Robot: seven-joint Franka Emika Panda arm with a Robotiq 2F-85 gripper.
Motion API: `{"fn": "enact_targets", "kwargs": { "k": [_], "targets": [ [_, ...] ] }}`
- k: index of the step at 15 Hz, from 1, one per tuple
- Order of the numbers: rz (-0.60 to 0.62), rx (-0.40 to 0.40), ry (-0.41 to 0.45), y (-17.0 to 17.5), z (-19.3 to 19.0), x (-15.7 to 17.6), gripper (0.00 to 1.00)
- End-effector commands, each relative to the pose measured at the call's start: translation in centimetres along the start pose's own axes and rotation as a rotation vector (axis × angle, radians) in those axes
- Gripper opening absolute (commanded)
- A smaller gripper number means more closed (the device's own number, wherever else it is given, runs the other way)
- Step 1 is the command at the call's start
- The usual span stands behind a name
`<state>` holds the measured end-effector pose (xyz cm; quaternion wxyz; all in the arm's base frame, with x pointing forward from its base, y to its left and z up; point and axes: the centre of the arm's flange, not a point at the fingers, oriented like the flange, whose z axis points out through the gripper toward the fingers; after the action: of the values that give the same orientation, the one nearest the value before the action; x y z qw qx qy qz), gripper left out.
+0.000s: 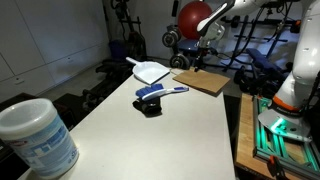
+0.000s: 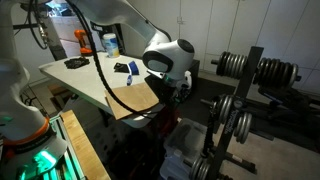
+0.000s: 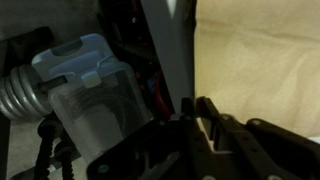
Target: Hang the brown paper bag on the top rack of weights.
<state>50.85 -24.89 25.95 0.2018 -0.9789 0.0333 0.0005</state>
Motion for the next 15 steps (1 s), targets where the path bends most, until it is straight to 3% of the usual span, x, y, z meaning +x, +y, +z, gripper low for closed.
{"fn": "enact_targets", "kwargs": {
  "k": [1, 7, 15],
  "targets": [
    [-0.009, -0.018, 0.018, 0.7, -0.5, -0.1, 0.00],
    [-0.044, -0.072, 0.105, 0.6, -4.3, -1.3, 0.04],
    [-0.202, -0.256, 0.375, -1.1, -13.0, -4.3, 0.03]
  ]
}}
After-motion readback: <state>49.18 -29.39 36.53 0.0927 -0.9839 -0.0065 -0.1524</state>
